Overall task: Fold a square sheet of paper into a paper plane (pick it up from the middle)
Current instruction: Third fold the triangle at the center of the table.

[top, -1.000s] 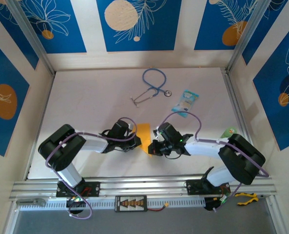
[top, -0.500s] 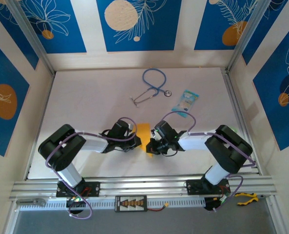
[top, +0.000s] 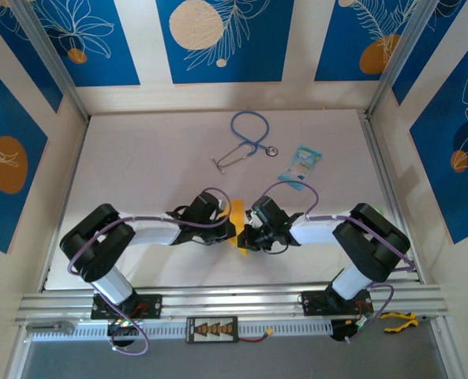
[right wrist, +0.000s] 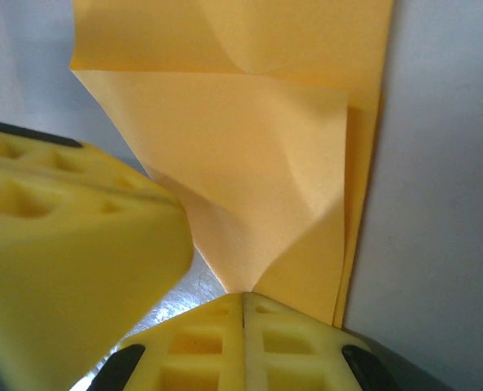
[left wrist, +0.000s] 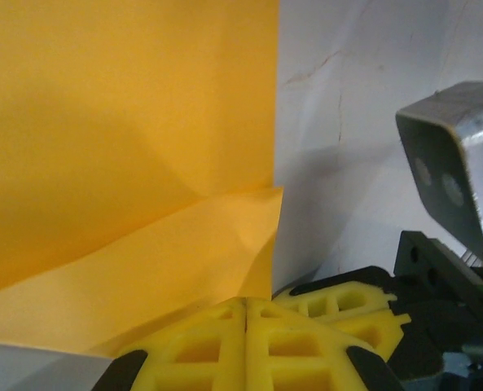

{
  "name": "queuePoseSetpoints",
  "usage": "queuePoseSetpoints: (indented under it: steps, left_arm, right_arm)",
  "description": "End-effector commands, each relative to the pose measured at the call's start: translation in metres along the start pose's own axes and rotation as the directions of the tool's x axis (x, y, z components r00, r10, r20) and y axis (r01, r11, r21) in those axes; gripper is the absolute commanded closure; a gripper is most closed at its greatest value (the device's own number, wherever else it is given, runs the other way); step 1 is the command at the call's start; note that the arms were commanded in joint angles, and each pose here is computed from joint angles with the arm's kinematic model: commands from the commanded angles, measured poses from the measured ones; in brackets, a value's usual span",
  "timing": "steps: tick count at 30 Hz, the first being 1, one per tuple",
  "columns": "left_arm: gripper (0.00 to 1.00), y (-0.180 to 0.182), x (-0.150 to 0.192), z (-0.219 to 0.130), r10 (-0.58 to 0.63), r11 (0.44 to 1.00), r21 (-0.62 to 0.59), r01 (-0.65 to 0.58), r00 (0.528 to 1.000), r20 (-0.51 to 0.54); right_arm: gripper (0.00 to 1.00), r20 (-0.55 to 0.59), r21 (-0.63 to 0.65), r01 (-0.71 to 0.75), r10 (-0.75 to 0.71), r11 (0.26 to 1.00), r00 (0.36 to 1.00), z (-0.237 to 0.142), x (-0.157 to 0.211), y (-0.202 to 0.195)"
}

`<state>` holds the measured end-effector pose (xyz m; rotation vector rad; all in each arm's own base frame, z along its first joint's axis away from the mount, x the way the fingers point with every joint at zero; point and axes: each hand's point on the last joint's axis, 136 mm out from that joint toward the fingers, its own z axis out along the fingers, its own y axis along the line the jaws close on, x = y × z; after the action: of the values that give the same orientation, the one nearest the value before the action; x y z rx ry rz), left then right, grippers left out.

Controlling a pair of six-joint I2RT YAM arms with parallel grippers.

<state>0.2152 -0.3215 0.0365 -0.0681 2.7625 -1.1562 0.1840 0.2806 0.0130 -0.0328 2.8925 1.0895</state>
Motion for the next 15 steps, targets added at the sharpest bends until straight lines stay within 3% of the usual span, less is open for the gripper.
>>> queuePoseSetpoints:
  steps: [1,8,15]
  left_arm:
    - [1.0,0.012,0.011,0.006,-0.013,0.999,-0.046,0.012,1.0,-0.022]
    - [1.0,0.04,0.016,0.012,-0.045,0.99,-0.132,0.043,0.999,-0.011]
    - [1.0,0.052,0.005,0.008,-0.041,0.989,-0.141,0.044,0.999,0.028]
  right_arm:
    - [1.0,-0.029,0.114,-0.06,0.064,0.992,0.998,-0.001,0.014,-0.032]
    - [1.0,-0.031,0.12,-0.068,0.072,0.99,0.997,-0.001,0.016,-0.037]
    - [1.0,-0.03,0.133,-0.078,0.083,0.988,0.996,-0.002,0.02,-0.043]
